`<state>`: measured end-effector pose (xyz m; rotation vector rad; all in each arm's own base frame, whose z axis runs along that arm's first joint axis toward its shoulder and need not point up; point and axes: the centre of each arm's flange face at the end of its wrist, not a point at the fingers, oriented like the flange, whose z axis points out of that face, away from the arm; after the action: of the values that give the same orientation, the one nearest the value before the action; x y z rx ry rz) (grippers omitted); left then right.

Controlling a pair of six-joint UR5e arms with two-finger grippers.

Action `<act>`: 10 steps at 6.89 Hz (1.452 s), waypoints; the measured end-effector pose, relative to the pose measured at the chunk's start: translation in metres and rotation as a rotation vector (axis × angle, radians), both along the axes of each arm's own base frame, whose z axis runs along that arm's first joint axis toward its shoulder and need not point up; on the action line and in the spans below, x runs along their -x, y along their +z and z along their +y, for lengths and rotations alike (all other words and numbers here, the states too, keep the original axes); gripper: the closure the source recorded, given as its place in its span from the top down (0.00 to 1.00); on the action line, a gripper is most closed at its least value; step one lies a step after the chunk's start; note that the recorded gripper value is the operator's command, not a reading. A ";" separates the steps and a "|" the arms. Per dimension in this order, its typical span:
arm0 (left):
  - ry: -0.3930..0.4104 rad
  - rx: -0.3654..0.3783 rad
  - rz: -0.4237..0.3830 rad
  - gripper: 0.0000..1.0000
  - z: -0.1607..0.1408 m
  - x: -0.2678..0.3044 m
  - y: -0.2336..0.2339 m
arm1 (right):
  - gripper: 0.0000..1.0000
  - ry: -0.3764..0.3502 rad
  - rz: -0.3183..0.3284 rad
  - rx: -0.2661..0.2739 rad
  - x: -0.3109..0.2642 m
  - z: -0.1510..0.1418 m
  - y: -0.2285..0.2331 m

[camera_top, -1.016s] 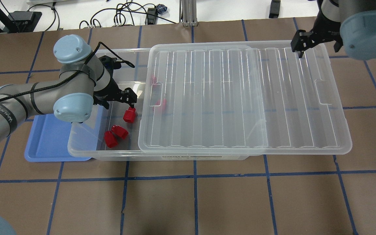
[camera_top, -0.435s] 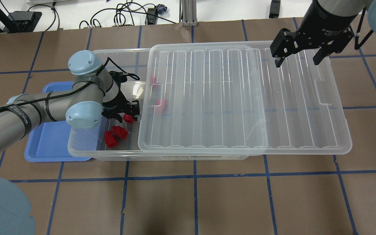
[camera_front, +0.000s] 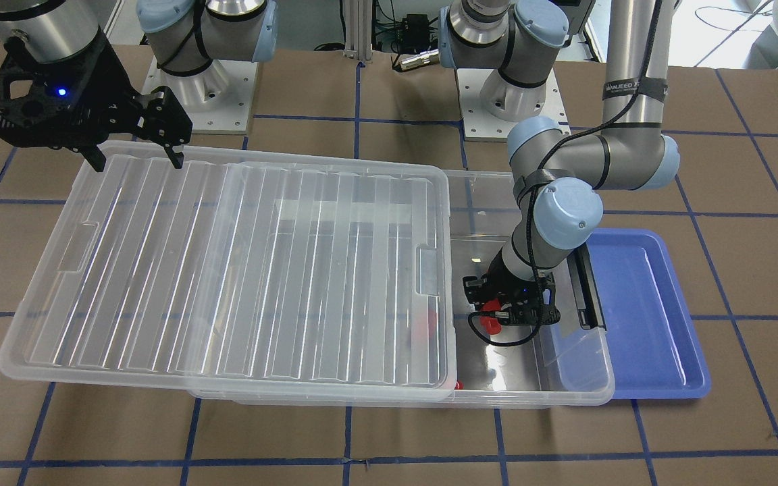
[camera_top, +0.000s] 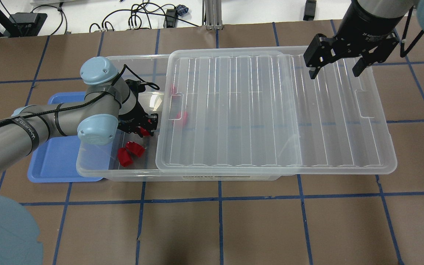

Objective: Place red block in blue tray from box

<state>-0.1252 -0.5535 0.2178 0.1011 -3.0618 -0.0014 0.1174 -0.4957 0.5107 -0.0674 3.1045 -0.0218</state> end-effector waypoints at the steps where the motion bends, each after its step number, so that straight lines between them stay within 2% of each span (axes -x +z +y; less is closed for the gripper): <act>1: 0.011 0.015 0.000 0.01 -0.009 0.001 0.033 | 1.00 0.000 0.002 0.000 0.000 0.000 0.000; 4: 0.024 -0.016 -0.005 0.01 -0.028 -0.002 0.132 | 1.00 0.001 0.006 -0.001 0.001 0.001 0.000; 6: -0.028 -0.028 -0.009 0.00 -0.030 -0.030 0.186 | 1.00 0.001 0.006 -0.002 0.001 0.000 -0.001; 8: -0.111 -0.051 0.006 0.00 -0.028 -0.111 0.188 | 1.00 0.003 0.009 -0.003 0.001 0.000 -0.001; 10: -0.166 -0.070 0.038 0.00 -0.017 -0.195 0.141 | 1.00 0.004 0.016 -0.003 0.001 0.001 0.000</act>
<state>0.0697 -0.5709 0.3588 -0.1479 -3.0222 -0.1190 0.1160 -0.4948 0.5108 -0.0736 3.1198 -0.0168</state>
